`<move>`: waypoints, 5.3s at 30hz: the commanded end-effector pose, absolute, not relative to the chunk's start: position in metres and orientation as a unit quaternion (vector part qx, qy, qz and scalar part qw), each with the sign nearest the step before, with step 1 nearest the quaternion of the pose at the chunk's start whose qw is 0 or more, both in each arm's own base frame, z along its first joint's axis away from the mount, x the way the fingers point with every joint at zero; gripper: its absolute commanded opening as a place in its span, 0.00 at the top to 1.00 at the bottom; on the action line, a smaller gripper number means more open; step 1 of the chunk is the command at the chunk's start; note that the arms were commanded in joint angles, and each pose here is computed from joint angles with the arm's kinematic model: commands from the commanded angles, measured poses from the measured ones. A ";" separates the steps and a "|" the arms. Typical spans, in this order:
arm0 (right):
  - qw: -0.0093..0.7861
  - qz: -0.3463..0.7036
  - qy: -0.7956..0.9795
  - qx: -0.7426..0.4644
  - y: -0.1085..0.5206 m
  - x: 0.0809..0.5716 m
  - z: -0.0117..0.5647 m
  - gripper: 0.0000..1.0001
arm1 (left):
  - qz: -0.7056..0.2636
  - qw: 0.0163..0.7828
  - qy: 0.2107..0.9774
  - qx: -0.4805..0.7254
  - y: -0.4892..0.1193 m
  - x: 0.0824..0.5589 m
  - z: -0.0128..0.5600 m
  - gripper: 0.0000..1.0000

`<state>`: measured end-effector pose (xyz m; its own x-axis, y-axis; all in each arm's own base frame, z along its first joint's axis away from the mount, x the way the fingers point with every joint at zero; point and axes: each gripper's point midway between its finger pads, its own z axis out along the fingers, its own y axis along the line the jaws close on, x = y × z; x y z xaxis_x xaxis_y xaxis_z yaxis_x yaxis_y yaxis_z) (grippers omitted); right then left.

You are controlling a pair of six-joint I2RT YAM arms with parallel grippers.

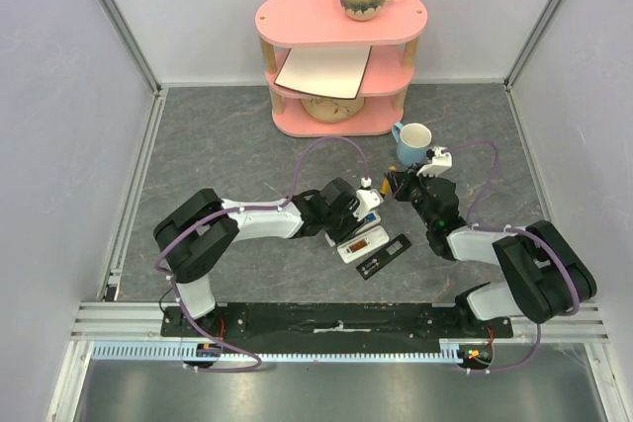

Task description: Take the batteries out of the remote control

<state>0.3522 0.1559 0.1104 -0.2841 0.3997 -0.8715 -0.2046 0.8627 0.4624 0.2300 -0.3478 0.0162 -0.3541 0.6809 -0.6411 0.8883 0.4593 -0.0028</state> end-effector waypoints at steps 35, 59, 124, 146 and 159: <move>0.546 0.410 0.728 0.068 0.196 0.325 0.125 1.00 | -0.152 0.208 0.831 0.493 -0.323 0.210 -0.026 0.88; 0.602 0.244 0.746 0.145 0.135 0.354 0.141 1.00 | -0.153 0.206 0.831 0.494 -0.323 0.210 -0.026 0.88; 0.551 0.380 0.734 0.112 0.194 0.347 0.143 1.00 | -0.151 0.189 0.832 0.499 -0.323 0.207 -0.034 0.89; 0.587 0.273 0.756 0.098 0.175 0.352 0.149 1.00 | -0.151 0.190 0.832 0.499 -0.323 0.207 -0.032 0.89; 0.603 0.211 0.765 0.075 0.155 0.349 0.135 1.00 | -0.128 0.211 0.838 0.487 -0.318 0.216 -0.028 0.98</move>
<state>0.3448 0.1661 0.1236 -0.3307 0.4069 -0.8515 -0.1457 0.8694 0.4721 0.2399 -0.3579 0.0157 -0.3525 0.6794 -0.6436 0.8846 0.4664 0.0079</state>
